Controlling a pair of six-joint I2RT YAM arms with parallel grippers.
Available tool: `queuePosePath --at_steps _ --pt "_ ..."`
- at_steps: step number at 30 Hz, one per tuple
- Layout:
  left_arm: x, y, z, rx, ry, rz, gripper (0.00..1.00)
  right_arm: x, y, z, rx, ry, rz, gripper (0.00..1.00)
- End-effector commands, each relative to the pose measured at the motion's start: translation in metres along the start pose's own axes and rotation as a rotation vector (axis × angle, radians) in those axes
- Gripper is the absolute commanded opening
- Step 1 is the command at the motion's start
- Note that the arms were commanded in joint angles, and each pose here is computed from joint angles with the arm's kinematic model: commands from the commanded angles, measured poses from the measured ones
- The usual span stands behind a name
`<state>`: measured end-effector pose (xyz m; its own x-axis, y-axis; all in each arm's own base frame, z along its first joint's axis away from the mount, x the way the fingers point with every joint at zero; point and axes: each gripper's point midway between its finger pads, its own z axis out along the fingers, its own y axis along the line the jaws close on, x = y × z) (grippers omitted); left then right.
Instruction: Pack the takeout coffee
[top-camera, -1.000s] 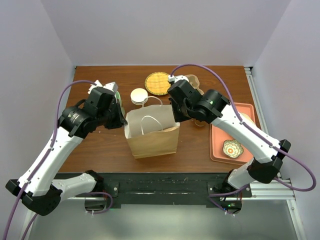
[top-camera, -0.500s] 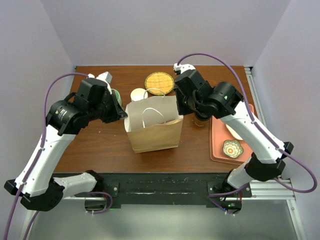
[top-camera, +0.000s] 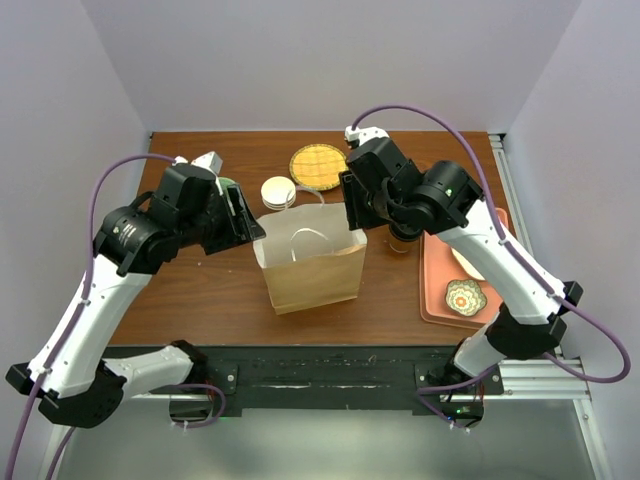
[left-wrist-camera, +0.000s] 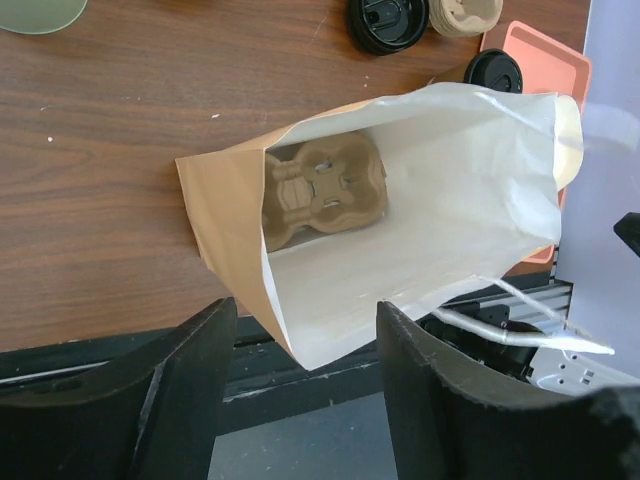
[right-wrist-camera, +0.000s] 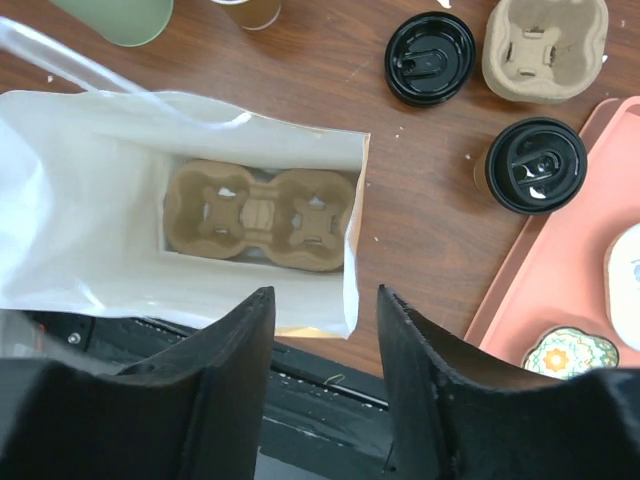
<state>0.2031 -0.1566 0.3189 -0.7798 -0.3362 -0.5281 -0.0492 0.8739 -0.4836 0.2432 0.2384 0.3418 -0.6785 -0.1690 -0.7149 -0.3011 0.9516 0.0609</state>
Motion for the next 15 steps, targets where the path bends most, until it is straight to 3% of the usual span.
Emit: queuePosePath --at_steps 1,10,14,15 --pt "-0.003 -0.007 0.005 0.041 -0.022 -0.002 0.63 -0.01 -0.011 -0.012 0.028 -0.058 -0.007 0.46" --pt "0.017 0.009 0.024 -0.012 0.044 -0.008 0.58 -0.016 -0.012 -0.01 0.019 -0.109 -0.025 0.49" --pt "0.022 0.011 0.027 -0.004 0.042 -0.038 0.51 -0.021 -0.017 -0.015 0.026 -0.147 -0.013 0.67" --pt "0.021 0.008 0.026 0.016 0.036 -0.038 0.49 -0.023 -0.018 -0.018 0.024 -0.162 -0.015 0.82"
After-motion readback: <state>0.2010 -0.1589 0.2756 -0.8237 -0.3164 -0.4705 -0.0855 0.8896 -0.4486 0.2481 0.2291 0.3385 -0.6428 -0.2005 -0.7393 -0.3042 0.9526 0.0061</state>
